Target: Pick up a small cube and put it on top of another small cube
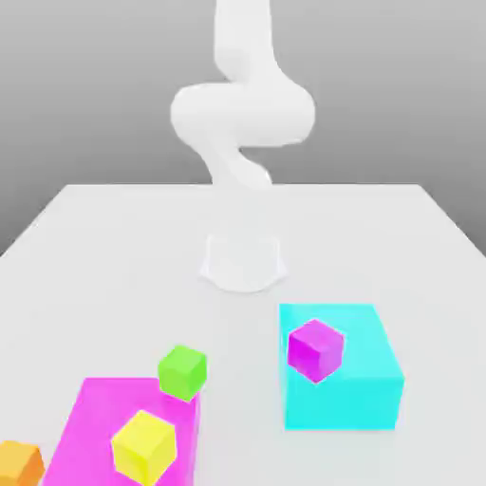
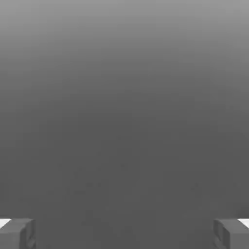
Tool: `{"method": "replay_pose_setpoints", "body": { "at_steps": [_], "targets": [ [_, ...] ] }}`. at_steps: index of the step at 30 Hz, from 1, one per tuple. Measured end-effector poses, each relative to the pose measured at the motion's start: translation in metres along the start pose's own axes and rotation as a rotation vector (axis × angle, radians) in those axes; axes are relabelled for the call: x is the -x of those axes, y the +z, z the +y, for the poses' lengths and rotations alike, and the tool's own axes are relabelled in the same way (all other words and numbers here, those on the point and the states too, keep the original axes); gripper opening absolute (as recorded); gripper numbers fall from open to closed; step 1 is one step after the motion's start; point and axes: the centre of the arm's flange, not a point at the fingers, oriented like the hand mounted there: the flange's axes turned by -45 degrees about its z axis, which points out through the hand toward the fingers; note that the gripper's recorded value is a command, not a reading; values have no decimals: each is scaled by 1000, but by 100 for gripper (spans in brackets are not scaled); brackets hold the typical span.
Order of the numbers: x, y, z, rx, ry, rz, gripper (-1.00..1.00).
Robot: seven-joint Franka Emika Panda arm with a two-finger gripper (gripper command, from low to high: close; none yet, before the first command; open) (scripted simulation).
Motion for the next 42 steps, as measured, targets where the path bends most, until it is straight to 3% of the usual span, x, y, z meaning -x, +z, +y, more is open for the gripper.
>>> {"method": "replay_pose_setpoints", "body": {
  "at_steps": [10,20,32,36,37,42],
  "targets": [
    [5,174,63,274,420,-207,0],
    [73,323,168,479,875,-367,0],
    [203,448,253,603,1456,-530,0],
    [246,491,262,610,1528,-544,0],
    [256,501,262,611,1530,-545,-100],
    [256,501,262,610,1530,-542,-100]
  ]
}}
